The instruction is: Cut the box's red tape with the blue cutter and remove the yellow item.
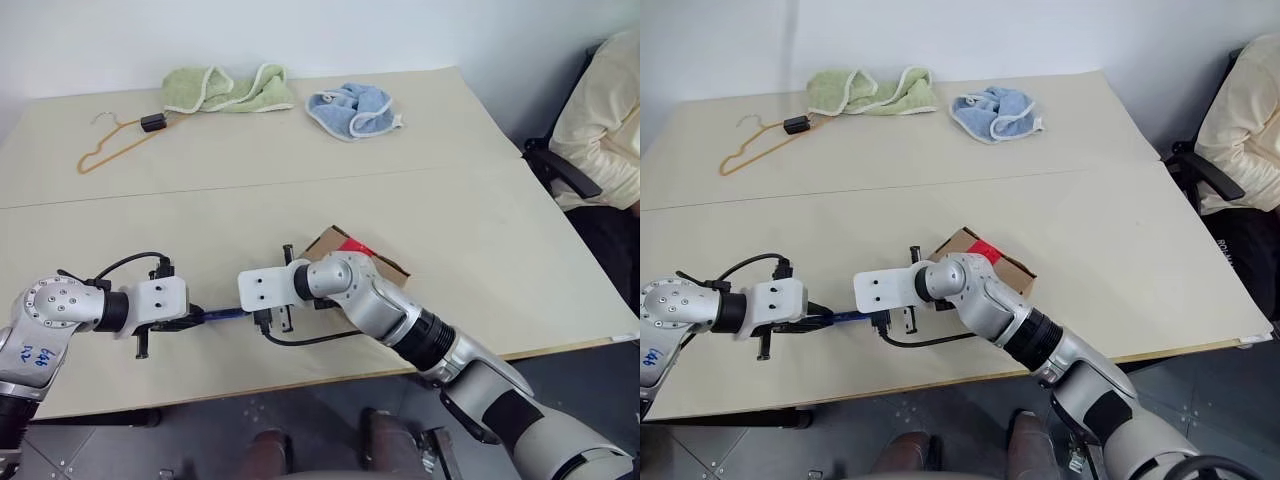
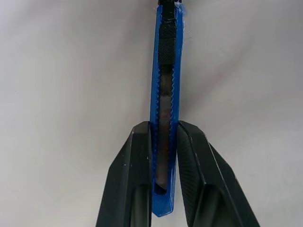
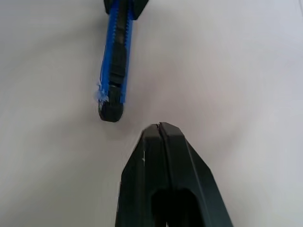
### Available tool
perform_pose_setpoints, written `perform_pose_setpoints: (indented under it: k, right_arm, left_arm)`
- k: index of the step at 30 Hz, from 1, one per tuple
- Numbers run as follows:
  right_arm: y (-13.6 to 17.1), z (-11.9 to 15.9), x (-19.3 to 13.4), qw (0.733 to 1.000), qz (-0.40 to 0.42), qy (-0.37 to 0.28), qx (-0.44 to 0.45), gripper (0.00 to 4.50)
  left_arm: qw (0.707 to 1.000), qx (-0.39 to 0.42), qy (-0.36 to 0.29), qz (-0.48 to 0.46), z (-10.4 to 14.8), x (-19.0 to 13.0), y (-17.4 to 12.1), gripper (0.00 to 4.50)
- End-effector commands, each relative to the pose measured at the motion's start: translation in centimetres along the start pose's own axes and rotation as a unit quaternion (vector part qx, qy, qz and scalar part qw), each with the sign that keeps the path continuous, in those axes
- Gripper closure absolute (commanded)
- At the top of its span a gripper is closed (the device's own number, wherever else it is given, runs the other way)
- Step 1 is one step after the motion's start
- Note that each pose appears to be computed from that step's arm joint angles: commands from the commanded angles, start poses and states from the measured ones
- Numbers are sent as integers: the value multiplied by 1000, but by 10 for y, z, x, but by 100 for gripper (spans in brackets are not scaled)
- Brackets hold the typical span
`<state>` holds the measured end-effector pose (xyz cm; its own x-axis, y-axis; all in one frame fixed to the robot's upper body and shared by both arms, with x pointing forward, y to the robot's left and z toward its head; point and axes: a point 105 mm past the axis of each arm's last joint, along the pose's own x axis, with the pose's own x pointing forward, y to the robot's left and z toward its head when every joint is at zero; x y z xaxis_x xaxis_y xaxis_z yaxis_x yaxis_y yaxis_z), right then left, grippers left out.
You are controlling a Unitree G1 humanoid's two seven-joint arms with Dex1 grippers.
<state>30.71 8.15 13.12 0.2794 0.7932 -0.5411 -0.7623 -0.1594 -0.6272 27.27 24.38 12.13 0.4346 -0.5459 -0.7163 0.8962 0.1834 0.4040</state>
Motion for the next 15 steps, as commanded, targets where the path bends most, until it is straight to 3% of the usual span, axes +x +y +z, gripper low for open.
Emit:
perform_pose_setpoints:
  k: [1, 15]
  right_arm:
    - [0, 10, -1, 1000, -3, -19, -4, 447]
    - [12, 22, 4, 999, 13, -45, 4, 447]
  left_arm:
    - [1000, 1, 1, -9, 0, 2, -3, 409]
    - [1000, 4, -1, -10, 3, 4, -1, 409]
